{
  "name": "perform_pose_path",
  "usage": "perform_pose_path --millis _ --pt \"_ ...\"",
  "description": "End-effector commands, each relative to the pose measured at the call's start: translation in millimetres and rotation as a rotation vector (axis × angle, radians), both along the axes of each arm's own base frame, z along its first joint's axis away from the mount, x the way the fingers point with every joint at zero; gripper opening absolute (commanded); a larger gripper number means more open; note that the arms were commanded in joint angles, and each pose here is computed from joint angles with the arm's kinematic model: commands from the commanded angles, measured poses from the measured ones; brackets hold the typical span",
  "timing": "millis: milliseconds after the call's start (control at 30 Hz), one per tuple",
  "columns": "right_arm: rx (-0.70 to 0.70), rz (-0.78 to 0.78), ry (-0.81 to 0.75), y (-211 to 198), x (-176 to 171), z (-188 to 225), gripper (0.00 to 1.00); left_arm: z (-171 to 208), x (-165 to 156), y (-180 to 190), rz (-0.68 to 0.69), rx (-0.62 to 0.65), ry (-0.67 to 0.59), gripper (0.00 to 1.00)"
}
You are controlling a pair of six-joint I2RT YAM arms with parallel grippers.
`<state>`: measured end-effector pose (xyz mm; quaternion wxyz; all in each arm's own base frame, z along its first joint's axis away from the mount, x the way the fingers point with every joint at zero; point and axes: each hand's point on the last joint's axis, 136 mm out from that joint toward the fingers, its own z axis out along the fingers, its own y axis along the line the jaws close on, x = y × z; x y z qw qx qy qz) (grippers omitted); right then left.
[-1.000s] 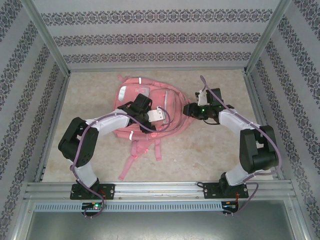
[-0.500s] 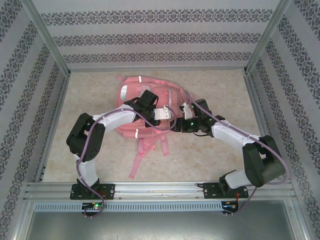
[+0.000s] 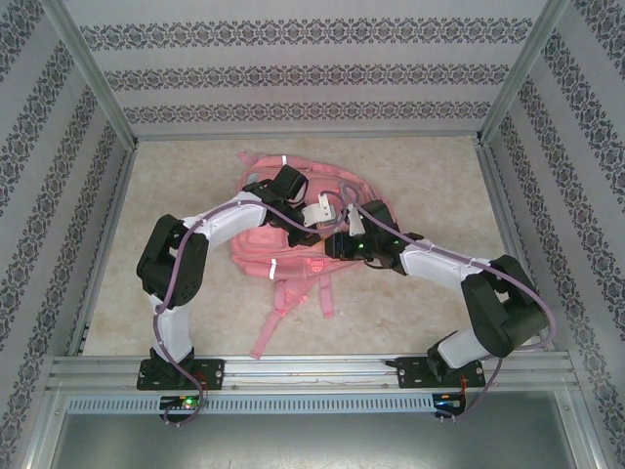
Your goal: Pack the student bag
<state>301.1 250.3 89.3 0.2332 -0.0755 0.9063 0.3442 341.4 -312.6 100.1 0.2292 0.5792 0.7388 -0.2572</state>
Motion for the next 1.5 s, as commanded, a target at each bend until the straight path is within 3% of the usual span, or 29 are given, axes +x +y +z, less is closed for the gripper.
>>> perform_pose_path --millis 0,100,200,500,700,800,900,933,1000,1067,1167,1200,1267,1300,1367,1400,1467 --pt "-0.043 -0.076 -0.113 -2 24 6 0.22 27 -18 -21 -0.057 -0.147 0.082 0.0" --pt "-0.092 -0.084 -0.121 -9 25 7 0.08 22 -14 -14 -0.047 -0.122 0.063 0.0" --pt "-0.19 -0.078 -0.123 -29 17 3 0.0 19 -6 -1 -0.011 -0.1 0.04 0.0" --pt "-0.3 -0.009 -0.195 -92 22 10 0.0 13 2 45 -0.037 0.005 -0.071 0.0" --pt "-0.322 0.014 -0.209 -94 37 17 0.0 11 13 70 -0.066 0.057 -0.194 0.0" --pt "-0.27 0.082 -0.157 -78 22 15 0.0 23 60 90 0.127 0.024 -0.282 0.11" --pt "-0.217 0.18 -0.123 -48 -4 20 0.0 46 126 124 0.443 -0.014 -0.357 0.19" --pt "-0.196 0.213 -0.121 -35 -13 22 0.0 52 144 137 0.546 -0.023 -0.375 0.31" --pt "-0.168 0.26 -0.112 -13 -25 24 0.0 60 164 152 0.654 -0.037 -0.389 0.4" --pt "-0.154 0.287 -0.109 5 -28 22 0.0 65 164 148 0.641 -0.066 -0.359 0.41" --pt "-0.156 0.278 -0.094 14 -20 15 0.0 68 135 126 0.505 -0.161 -0.285 0.43" --pt "-0.153 0.272 -0.096 15 -17 15 0.0 68 126 121 0.483 -0.186 -0.266 0.47" --pt "-0.151 0.275 -0.108 19 -13 16 0.0 65 104 117 0.467 -0.235 -0.201 0.67" --pt "-0.154 0.28 -0.104 20 -12 15 0.0 62 95 115 0.474 -0.252 -0.159 0.69" --pt "-0.172 0.284 -0.089 20 -9 12 0.0 58 90 117 0.597 -0.292 -0.057 0.69" --pt "-0.174 0.273 -0.081 19 -8 10 0.11 55 93 121 0.695 -0.313 -0.001 0.69" --pt "-0.137 0.249 -0.063 23 -3 13 0.22 52 96 125 0.848 -0.367 0.138 0.73"
